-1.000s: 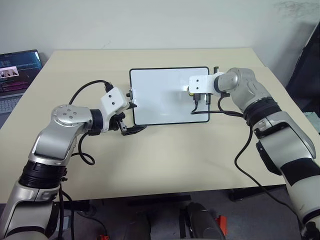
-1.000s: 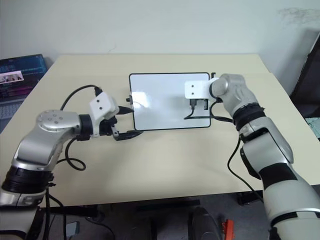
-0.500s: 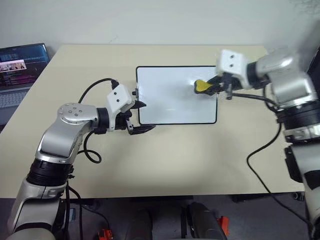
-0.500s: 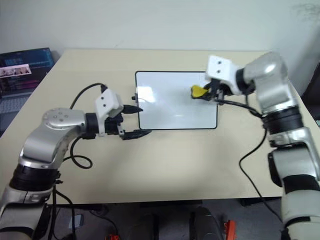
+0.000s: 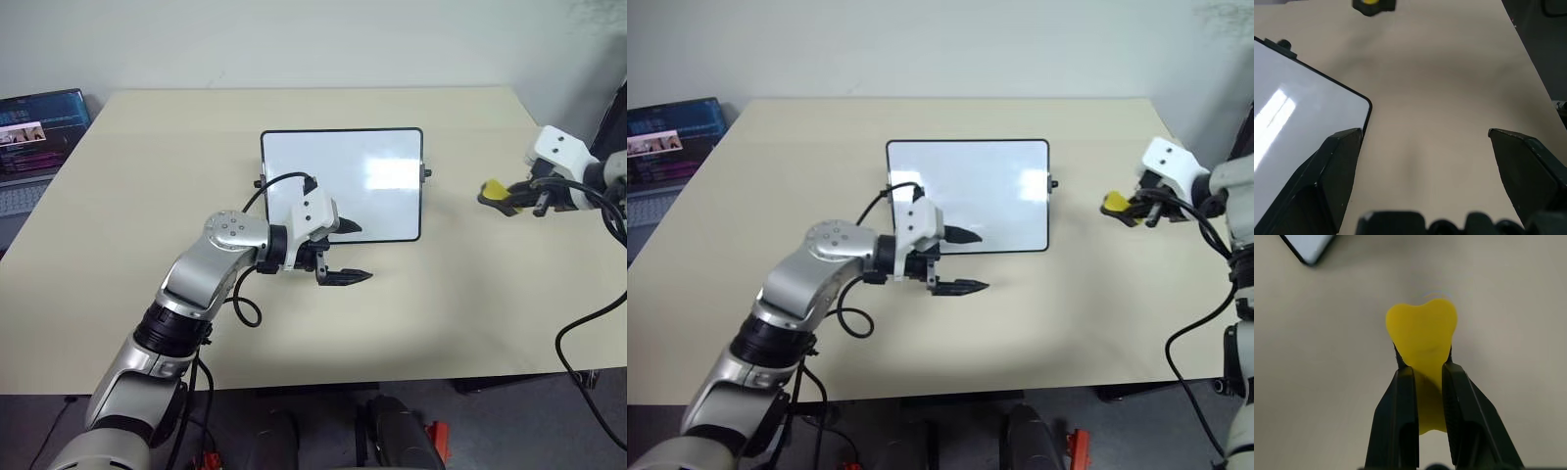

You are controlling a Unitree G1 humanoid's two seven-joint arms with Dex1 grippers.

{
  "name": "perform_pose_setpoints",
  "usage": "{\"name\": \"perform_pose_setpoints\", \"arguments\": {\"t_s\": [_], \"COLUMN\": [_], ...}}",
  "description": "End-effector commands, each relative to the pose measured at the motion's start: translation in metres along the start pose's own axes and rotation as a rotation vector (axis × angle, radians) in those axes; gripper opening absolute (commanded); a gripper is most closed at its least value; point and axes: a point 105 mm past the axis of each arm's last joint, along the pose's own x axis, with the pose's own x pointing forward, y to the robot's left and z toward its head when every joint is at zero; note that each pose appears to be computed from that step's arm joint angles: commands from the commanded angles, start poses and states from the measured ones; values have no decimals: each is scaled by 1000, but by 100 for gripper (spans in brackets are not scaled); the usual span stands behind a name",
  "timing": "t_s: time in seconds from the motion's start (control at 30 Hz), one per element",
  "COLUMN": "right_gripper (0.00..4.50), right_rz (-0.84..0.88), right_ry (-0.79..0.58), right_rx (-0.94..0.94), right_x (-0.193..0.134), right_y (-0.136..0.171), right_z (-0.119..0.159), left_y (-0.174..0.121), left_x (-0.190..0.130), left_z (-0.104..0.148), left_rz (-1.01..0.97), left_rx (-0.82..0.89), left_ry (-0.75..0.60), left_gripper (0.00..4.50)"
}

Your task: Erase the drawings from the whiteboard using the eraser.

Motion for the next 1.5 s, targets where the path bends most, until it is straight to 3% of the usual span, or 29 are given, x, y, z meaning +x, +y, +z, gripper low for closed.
{"name": "perform_pose_setpoints", "arguments": {"t_s": [0.03, 0.13, 0.57, 0.97, 1.2, 1.3, 1.33, 1.5], "right_gripper": [34, 34, 34, 448, 448, 448, 448, 448], "right_rz": [-19, -2, -100, -92, -183, -250, -262, -347], "right_ry": [17, 91, 186, 154, -93, -317, -406, -519], "right_rx": [15, 66, 175, 185, 107, 118, 197, 395], "right_x": [-2, 5, 0, 1, -12, -10, -7, 23], "right_y": [-6, -3, -16, -14, -34, -39, -40, -35], "right_z": [-8, -32, -63, -61, -3, 35, 45, 41], "left_y": [-2, -6, -7, 8, 43, 64, 74, 98], "left_x": [6, 10, 5, -11, -44, -65, -74, -111], "left_z": [8, 10, 10, 6, 13, 13, 14, 10], "left_rz": [-23, -32, -24, 33, 284, 482, 586, 928], "left_rx": [51, 51, 47, 51, 51, 33, 35, -19], "left_ry": [-13, -25, -21, 5, -54, -90, -102, -159], "left_gripper": [450, 450, 450, 450, 450, 450, 450, 450]}}
